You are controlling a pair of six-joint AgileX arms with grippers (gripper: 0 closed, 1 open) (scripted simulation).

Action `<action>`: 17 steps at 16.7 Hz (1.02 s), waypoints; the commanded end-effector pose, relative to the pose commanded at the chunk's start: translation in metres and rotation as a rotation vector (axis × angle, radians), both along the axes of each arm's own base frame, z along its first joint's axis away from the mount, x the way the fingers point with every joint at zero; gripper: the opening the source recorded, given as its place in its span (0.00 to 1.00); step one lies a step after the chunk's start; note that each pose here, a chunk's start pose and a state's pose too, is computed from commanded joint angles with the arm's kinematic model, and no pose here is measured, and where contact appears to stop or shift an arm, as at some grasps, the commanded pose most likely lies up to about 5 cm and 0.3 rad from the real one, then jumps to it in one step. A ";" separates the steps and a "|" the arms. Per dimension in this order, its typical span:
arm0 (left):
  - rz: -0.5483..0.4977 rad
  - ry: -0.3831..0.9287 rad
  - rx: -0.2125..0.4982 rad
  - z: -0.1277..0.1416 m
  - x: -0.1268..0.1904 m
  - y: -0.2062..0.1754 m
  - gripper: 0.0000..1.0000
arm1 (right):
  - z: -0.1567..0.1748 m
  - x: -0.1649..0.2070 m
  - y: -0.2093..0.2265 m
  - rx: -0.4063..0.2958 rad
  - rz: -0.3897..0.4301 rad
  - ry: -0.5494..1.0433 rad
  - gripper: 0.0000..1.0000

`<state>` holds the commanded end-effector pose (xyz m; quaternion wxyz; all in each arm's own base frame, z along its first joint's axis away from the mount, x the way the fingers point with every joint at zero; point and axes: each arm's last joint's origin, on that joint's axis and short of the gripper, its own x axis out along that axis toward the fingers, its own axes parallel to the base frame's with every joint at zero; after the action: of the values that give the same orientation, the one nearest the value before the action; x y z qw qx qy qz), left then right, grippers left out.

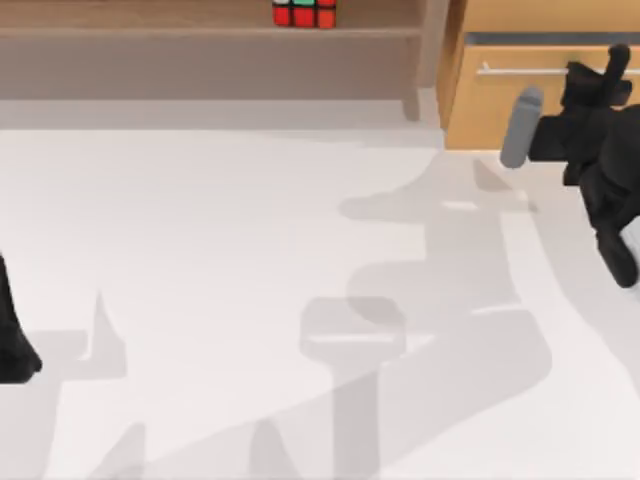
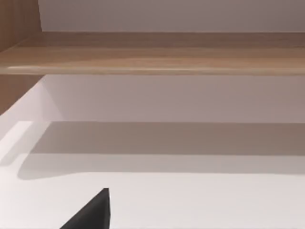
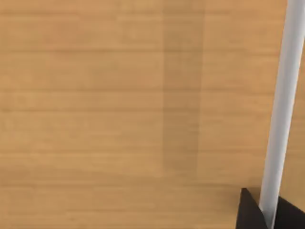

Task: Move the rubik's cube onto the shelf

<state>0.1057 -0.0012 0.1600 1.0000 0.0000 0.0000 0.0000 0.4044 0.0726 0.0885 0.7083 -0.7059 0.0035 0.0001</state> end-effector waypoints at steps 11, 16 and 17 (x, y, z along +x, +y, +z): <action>0.000 0.000 0.000 0.000 0.000 0.000 1.00 | 0.000 0.035 -0.002 0.002 -0.002 0.005 0.00; 0.000 0.000 0.000 0.000 0.000 0.000 1.00 | 0.000 0.035 -0.002 0.002 -0.002 0.005 0.38; 0.000 0.000 0.000 0.000 0.000 0.000 1.00 | 0.000 0.035 -0.002 0.002 -0.002 0.005 0.45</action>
<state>0.1057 -0.0012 0.1600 1.0000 0.0000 0.0000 0.0000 0.4393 0.0710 0.0883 0.7089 -0.7053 0.0058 0.0012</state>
